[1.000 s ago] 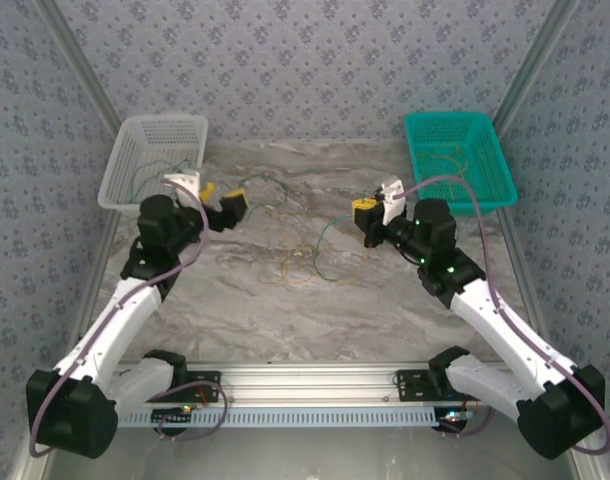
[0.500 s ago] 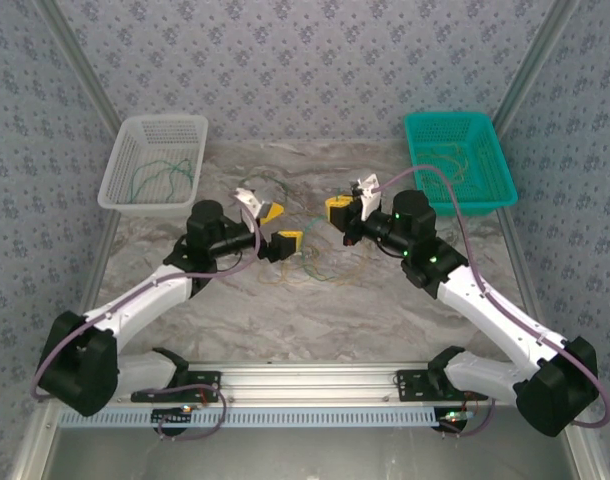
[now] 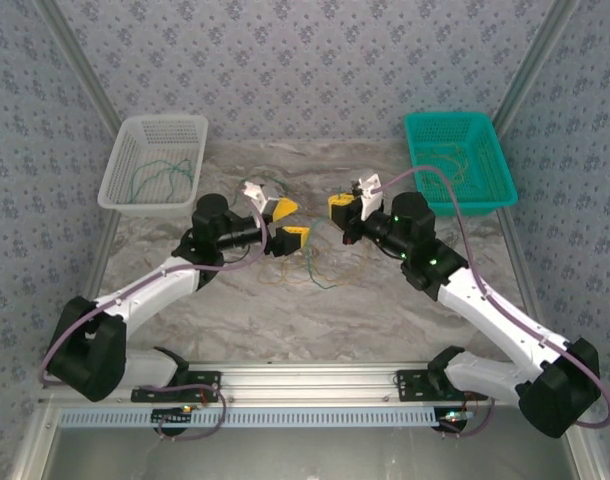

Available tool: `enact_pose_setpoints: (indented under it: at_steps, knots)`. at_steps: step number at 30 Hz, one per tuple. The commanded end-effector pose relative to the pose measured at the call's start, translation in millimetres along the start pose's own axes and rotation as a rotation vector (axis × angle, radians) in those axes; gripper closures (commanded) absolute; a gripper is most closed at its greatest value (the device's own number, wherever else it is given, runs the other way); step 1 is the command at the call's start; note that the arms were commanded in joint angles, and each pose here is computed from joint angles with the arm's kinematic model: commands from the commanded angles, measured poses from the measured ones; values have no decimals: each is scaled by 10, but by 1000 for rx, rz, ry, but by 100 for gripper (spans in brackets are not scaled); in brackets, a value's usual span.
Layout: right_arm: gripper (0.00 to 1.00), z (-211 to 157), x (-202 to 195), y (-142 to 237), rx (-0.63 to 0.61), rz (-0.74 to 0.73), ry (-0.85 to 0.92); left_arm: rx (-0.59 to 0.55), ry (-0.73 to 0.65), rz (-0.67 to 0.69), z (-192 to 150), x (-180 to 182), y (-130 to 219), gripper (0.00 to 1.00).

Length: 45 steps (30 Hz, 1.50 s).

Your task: Untangle the cables

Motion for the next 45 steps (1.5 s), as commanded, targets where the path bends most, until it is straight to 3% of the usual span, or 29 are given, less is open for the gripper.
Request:
enact_pose_setpoints:
  at_steps: [1, 4, 11, 15, 17, 19, 21, 26, 28, 36, 40, 45]
  knots:
    - [100, 138, -97, 150, -67, -84, 40, -89, -73, -10, 321, -76, 141, 12]
    - [100, 122, -145, 172, -68, -109, 35, -89, -98, -50, 379, -152, 168, 9]
    - [100, 132, 76, 68, -72, -16, 31, -18, -141, -122, 358, -301, 59, 6]
    - [100, 136, 112, 7, -71, -1, 20, -14, -120, -134, 302, -265, -14, 9]
    - [100, 122, 129, -8, -66, 8, 17, -18, -121, -140, 282, -252, -38, 26]
    - [100, 133, 126, 2, -72, 4, 10, -19, -118, -140, 257, -238, -59, 56]
    - [100, 152, 127, 35, -86, 7, 3, -7, -106, -140, 219, -218, -84, 72]
    - [100, 169, 140, 66, -82, 38, -18, 7, -84, -107, 160, -162, -105, 85]
    - [100, 143, 123, 43, -70, 33, -25, 3, -81, -81, 167, -129, -103, 100]
    - [100, 52, -169, -77, -33, -41, -129, -85, -76, -23, 320, -106, -45, 100]
    - [100, -195, -401, -271, 79, -86, -211, -163, -76, 18, 451, -82, 8, 100]
    - [100, -631, -286, -540, 244, 41, -263, -236, -75, 137, 508, 32, 78, 100]
Point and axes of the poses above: each hand's point on the last joint's axis, 136 mm out from that joint toward the fingers, its own y axis back along the fingers, its own x axis along the line the jaws close on, z = x × y, the point moved 4 cm from there along y, back along the fingers, and after that the axes turned 13 degrees about -y, right-handed, at the moved point
